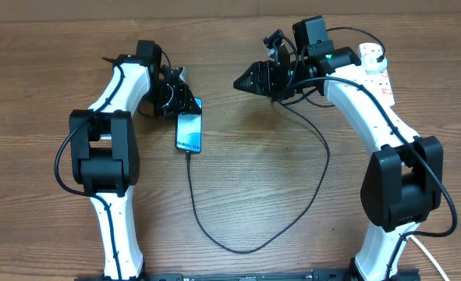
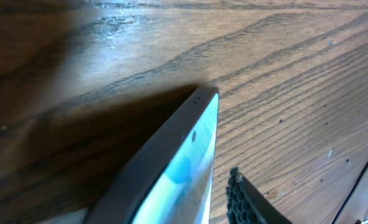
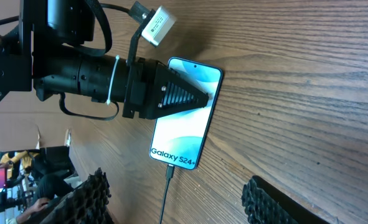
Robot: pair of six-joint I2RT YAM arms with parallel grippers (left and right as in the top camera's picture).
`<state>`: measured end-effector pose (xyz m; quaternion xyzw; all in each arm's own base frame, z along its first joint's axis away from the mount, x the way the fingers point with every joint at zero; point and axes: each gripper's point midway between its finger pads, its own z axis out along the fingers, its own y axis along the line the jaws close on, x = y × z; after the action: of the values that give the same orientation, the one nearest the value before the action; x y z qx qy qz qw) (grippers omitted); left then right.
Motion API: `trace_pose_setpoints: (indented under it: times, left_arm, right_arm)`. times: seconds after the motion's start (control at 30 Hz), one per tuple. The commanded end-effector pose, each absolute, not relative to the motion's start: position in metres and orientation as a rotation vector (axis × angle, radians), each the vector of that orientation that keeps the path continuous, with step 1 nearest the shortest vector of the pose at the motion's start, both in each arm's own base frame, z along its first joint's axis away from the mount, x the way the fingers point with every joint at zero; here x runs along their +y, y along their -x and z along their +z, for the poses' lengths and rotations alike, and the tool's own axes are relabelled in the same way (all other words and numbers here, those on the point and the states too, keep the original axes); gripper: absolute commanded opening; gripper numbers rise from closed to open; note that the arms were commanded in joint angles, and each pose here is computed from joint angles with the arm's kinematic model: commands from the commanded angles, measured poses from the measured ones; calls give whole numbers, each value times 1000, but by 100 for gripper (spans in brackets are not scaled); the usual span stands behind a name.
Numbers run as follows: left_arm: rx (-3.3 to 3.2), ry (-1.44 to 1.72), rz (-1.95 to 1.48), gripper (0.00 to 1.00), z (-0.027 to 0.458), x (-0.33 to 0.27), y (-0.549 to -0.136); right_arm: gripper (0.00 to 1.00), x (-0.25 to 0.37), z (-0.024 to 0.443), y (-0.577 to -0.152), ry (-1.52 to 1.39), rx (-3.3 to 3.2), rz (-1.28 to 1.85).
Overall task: Plug charger to phone and switch on socket
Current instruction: 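Open the left gripper and release the phone on the table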
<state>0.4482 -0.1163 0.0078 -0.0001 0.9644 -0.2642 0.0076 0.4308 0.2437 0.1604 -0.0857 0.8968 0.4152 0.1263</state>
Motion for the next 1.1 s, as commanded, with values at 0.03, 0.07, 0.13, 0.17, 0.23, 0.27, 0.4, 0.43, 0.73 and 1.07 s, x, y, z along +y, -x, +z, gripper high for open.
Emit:
trace_pose_setpoints:
  times: [0.03,0.07,0.13,0.17,0.23,0.27,0.4,0.43,0.73,1.07]
  left_arm:
    - [3074,57,-654,37,-3,-99,-446]
    - [3079,69,-633,38,-4,-97,-446]
    - [3086,73,-605,38,-6,-94,-445]
    - [3087,73,-597,38,-6,-94,-445]
    - [3089,74,-590,39,-6,-93,-445]
    - [3090,75,-580,40,-7,-92,-445]
    - [3097,78,-544,45,-8,-88,-445]
    - [3101,89,-526,45,-8,-86,-445]
    - [3138,144,-430,45,-12,-76,-439]
    - [3157,149,-382,45,-13,-70,-436]
  right_arm:
    - [68,246,164,-434,282,2592,1199]
    - [68,246,164,-434,282,2592,1199]
    - [68,246,164,-434,282,2592,1199]
    - [68,246,164,-434,281,2593,1199]
    - [68,246,164,-434,282,2592,1199]
    - [68,246,164,-434,282,2592,1199]
    - [68,246,164,-434,282,2592,1199]
    - [68,246,164,-434,282,2592,1199]
    - [68,246,164,-434,281,2594,1199]
    - [68,246,163,-432,282,2599,1199]
